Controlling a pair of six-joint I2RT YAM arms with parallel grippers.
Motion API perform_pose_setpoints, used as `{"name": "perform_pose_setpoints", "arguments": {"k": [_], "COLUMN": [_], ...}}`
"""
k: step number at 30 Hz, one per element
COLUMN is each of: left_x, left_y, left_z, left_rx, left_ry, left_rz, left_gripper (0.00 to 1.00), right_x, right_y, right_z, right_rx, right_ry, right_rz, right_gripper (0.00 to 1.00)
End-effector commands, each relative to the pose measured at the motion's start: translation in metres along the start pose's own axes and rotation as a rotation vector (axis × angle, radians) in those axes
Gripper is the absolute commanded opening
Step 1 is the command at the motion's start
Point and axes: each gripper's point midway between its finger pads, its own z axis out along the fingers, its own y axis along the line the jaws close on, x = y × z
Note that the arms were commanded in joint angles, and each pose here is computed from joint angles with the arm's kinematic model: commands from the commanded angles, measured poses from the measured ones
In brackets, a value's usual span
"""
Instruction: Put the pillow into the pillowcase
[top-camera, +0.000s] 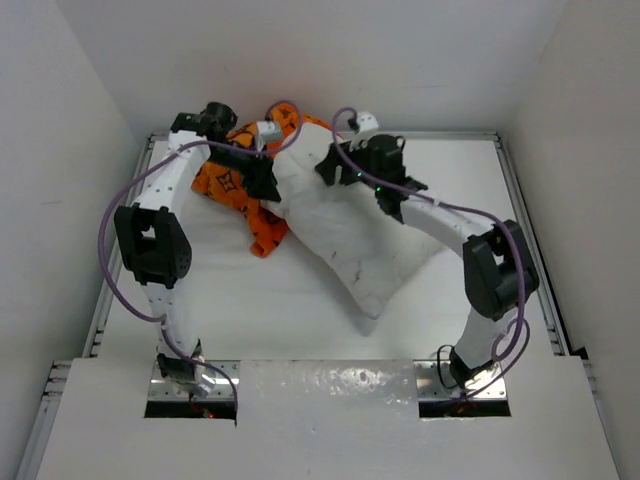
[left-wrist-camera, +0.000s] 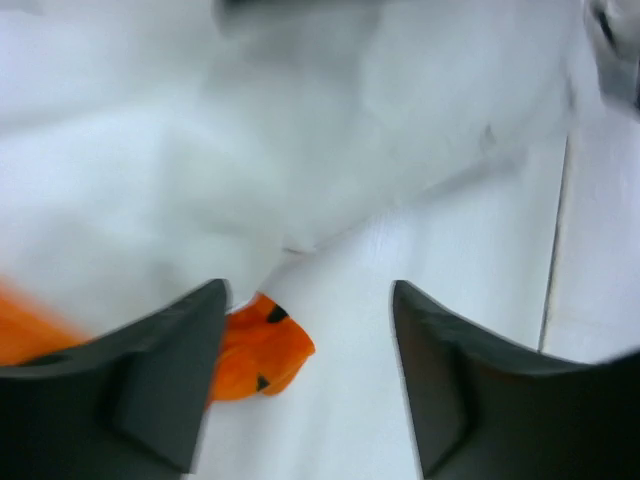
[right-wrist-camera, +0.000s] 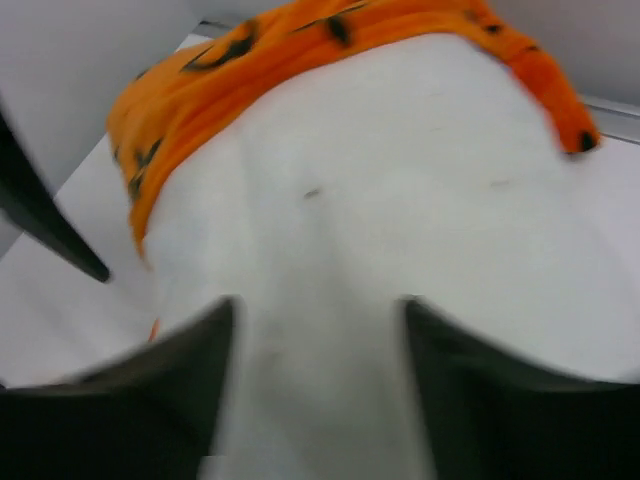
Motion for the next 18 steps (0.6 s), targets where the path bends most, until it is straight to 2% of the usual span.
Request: {"name": "perform_pose_setpoints", "arguments": {"k": [1, 2, 3, 4, 5, 6, 7, 9, 10, 11, 13, 18], "left_x": [-0.078, -0.093, -0.109, -0.114, -0.122, -0.131, -0.136, -0.140, -0.144, -0.137, -0.135, -0.101], "left_y": [0.025, 0.052, 0.091, 0.106, 0.121, 0.139, 0.146, 0.170, 0.176, 0.189, 0.199, 0.221], "left_z": [-0.041, -0.049, -0.061, -0.066, -0.062, -0.072, -0.072, -0.067, -0.065, -0.053, -0.043, -0.005], "left_rx": [-0.258, -0.384, -0.609, -0.701, -0.775, -0.884, -0.914, -0.991, -1.010, -1.018, -1.013, -0.984], "left_ry": [-0.156, -0.171, -0.221, -0.236, -0.246, -0.265, -0.273, -0.276, -0.279, -0.255, -0.249, -0.181], "left_rz": [-0.046, 0.046, -0.064, -0.085, -0.098, -0.073, -0.048, -0.004, 0.012, 0.021, 0.036, -0.023], "left_gripper": [0.60, 0.55, 0.49, 0.42, 0.42, 0.43, 0.53, 0.61, 0.65, 0.65, 0.65, 0.66], "right_x": [-0.075, -0.080, -0.074, -0.078, -0.092, -0.091, -0.092, -0.085, -0.062, -0.070, -0.057, 0.002], "right_y": [-0.020, -0.030, -0.043, -0.061, -0.066, -0.074, -0.091, -0.108, -0.120, -0.118, -0.122, -0.117], "right_z": [-0.013, -0.012, -0.005, -0.004, 0.000, 0.004, 0.014, 0.024, 0.039, 0.044, 0.054, 0.080], "right_rx": [-0.030, 0.002, 0.030, 0.048, 0.039, 0.035, 0.018, -0.002, -0.008, -0.034, -0.050, -0.144], "right_ry": [-0.082, -0.080, -0.062, -0.067, -0.090, -0.081, -0.072, -0.039, 0.010, 0.004, 0.035, 0.132], "right_rz": [0.024, 0.040, 0.067, 0.088, 0.099, 0.148, 0.183, 0.265, 0.304, 0.307, 0.318, 0.426], "right_gripper": [0.11, 0.00, 0.00, 0.03, 0.19, 0.41, 0.64, 0.79, 0.82, 0.83, 0.84, 0.87]}}
